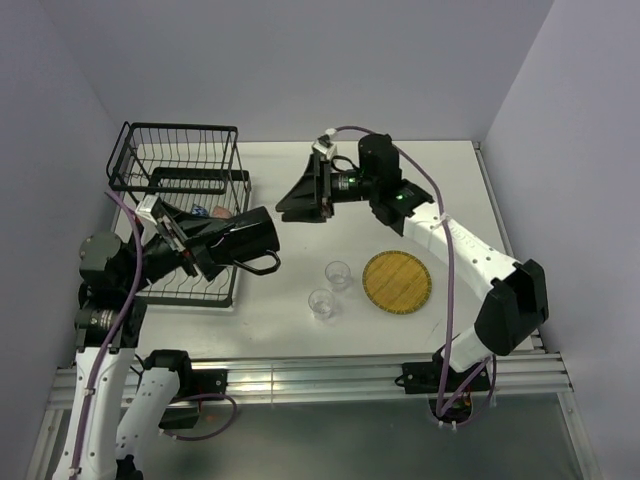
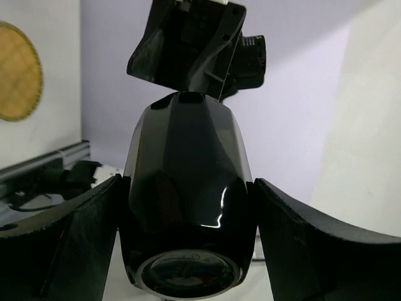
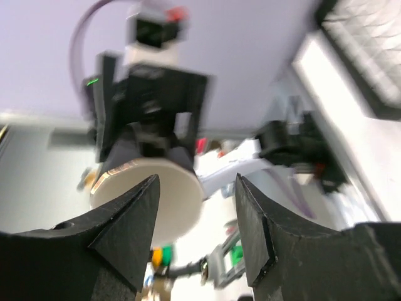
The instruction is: Load the mixed dishes into the dish rack
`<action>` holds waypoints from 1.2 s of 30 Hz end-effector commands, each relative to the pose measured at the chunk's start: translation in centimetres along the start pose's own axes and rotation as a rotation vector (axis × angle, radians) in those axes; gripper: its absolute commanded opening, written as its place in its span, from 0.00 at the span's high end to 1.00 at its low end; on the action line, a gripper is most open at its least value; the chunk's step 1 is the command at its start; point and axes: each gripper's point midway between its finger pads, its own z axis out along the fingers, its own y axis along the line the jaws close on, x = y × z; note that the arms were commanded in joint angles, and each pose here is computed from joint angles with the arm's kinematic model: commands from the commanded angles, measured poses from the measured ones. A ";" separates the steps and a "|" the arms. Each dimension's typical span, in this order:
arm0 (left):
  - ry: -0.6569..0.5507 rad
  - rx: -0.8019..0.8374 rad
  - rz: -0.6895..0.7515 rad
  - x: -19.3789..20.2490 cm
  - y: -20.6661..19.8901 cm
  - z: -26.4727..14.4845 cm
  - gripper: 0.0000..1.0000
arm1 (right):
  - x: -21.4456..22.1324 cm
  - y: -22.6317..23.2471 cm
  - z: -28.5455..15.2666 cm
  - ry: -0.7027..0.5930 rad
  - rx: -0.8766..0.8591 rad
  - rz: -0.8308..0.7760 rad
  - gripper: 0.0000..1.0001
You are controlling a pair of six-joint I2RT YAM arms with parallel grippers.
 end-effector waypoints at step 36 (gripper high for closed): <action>-0.549 -1.150 0.308 -15.9 16.3 -6.7 1.00 | 4.6 -14.1 -12.7 -0.085 0.837 -0.145 0.46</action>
